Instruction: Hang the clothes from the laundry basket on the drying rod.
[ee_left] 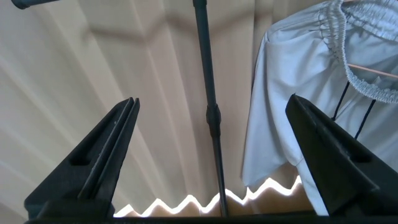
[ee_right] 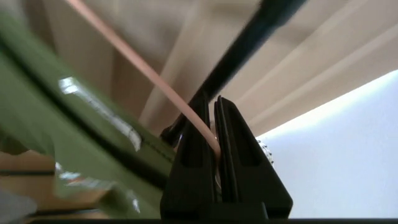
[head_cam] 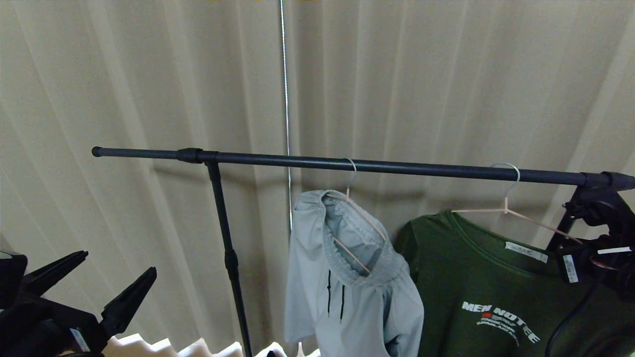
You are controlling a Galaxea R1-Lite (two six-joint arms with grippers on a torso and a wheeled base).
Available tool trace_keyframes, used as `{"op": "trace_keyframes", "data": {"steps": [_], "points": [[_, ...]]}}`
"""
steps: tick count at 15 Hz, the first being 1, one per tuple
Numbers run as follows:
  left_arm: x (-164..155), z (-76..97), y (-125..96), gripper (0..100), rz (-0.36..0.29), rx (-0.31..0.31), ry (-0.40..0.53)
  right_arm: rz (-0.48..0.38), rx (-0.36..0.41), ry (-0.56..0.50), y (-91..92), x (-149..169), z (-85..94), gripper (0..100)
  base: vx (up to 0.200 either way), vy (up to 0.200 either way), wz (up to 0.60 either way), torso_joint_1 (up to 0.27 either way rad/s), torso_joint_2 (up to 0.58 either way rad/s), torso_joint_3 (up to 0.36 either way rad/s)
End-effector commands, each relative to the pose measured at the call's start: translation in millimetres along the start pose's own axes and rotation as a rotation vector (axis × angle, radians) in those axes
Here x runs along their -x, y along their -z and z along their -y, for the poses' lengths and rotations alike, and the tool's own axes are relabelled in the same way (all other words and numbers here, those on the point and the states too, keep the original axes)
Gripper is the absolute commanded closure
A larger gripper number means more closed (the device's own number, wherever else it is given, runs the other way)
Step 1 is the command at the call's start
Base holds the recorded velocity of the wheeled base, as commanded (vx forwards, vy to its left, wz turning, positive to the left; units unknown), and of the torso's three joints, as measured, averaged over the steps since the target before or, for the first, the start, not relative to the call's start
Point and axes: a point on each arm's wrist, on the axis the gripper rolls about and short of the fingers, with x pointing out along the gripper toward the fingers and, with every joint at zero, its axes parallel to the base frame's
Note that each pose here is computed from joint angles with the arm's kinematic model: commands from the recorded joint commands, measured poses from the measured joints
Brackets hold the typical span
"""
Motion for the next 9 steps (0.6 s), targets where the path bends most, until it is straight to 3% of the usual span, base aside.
{"op": "trace_keyframes", "data": {"steps": [1, 7, 8, 9], "points": [[-1, 0.1, 0, 0, -0.001, 0.001, 0.0, 0.02, 0.007, -0.018, -1.7, 5, -3.9, 100, 0.0, 0.0, 0.0, 0.0, 0.0, 0.0], [0, -0.4, -2, 0, 0.009, 0.003, -0.003, 0.027, 0.016, -0.031, 5.0, 16, -3.4, 100, 0.0, 0.0, 0.0, 0.0, 0.0, 0.0], [0, -0.6, -2, 0, 0.009, 0.003, -0.005, 0.036, 0.009, -0.034, 5.6, 18, -2.8, 0, 0.0, 0.0, 0.0, 0.0, 0.0, 0.0], [0, -0.7, -2, 0, 0.01, 0.003, -0.006, 0.045, 0.005, -0.04, 6.9, 22, -1.8, 0, 0.0, 0.0, 0.0, 0.0, 0.0, 0.0]]}}
